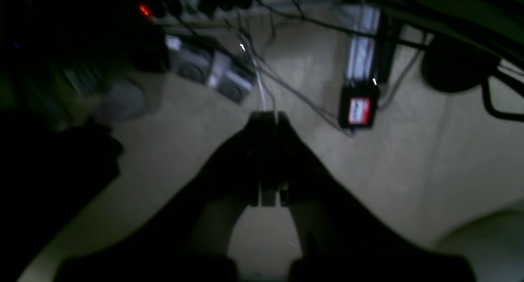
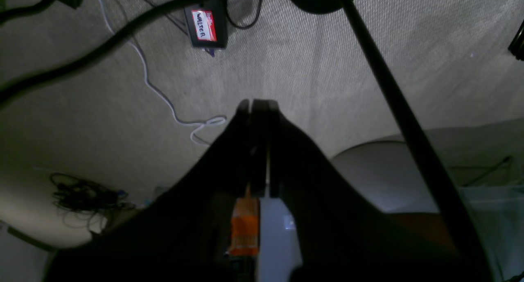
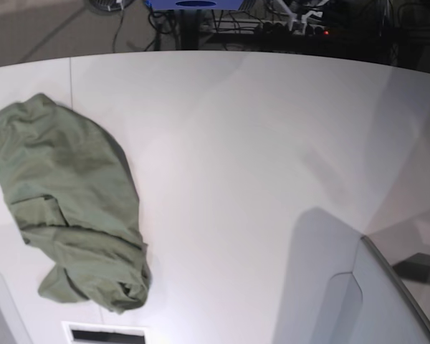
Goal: Layout the t-shirt on the table in an organized manner, then fold the t-shirt properly
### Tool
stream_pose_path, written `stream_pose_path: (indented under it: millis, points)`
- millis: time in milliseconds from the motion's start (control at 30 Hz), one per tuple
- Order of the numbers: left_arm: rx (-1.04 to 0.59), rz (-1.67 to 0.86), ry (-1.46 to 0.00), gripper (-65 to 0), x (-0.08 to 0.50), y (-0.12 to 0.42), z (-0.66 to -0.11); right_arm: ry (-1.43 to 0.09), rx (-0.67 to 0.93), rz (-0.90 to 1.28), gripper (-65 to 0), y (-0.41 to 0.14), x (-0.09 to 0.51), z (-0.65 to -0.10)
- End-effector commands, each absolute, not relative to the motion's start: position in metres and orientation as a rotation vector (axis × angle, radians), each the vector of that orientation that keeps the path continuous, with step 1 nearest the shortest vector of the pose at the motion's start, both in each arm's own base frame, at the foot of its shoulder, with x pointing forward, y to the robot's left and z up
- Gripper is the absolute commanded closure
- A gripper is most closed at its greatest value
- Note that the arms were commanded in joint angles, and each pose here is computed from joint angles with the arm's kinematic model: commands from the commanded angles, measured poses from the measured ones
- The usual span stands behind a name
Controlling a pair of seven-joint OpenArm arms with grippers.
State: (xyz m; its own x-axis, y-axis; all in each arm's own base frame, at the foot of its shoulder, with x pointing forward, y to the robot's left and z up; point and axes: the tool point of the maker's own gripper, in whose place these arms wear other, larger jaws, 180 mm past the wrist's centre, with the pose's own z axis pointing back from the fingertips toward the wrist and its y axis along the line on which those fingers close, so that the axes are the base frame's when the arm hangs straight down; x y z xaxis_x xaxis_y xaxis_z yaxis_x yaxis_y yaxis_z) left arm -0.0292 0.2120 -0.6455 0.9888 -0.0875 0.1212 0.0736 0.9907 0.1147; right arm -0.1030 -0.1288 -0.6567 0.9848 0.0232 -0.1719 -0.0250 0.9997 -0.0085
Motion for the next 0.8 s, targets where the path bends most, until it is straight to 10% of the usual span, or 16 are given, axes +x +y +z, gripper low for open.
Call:
stream_pose_path:
  millis: [0, 500, 767]
  points:
    - [0.138, -0.092, -0.134, 0.0, -0.035, 0.228, -0.639, 0.189, -0.019, 0.019, 0.0, -0.132, -0.12, -0.653]
    - [0.128, -0.25, -0.456, 0.0, 0.005, 0.231, -0.543, -0.02, -0.184, -0.107, 0.0, -0.202, -0.066, -0.547]
    - [0.089, -0.113, -0.744, 0.0, 0.101, 0.226, -0.45, -0.381, -0.272, -0.1, 0.0, -0.23, 0.045, -0.453]
